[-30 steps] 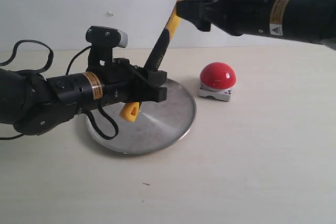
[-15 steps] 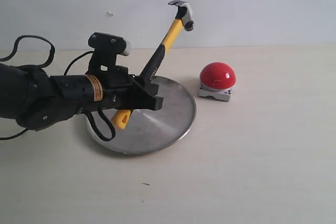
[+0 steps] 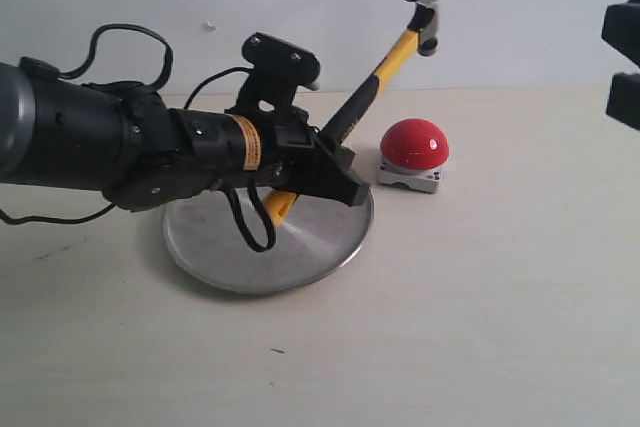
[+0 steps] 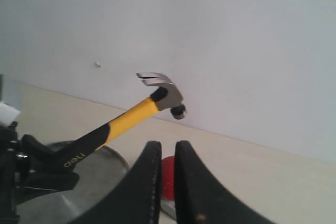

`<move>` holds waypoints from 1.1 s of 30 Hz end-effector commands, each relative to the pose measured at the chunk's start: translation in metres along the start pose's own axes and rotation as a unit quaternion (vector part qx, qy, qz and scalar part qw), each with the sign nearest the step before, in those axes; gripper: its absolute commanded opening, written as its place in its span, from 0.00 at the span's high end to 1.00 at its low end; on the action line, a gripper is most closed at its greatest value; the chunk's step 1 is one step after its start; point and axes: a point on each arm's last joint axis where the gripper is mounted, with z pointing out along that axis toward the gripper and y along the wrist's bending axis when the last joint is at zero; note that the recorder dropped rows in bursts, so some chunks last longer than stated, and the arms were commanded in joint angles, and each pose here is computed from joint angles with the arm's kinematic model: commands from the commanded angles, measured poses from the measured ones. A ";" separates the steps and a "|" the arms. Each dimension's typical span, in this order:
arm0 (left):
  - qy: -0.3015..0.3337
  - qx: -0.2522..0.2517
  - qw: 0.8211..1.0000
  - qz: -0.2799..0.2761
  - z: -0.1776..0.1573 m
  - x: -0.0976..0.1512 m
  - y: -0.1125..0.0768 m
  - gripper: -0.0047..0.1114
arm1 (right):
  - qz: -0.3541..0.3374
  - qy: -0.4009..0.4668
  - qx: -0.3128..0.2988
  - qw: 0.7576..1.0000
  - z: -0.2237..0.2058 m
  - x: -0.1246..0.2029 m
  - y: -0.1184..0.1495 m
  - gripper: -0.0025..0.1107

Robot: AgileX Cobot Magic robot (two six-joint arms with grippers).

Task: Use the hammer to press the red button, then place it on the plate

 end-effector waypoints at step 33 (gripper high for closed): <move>0.031 -0.007 0.998 -0.049 0.030 0.010 0.000 0.96 | 0.015 -0.008 -0.021 1.000 -0.040 0.053 0.008 0.98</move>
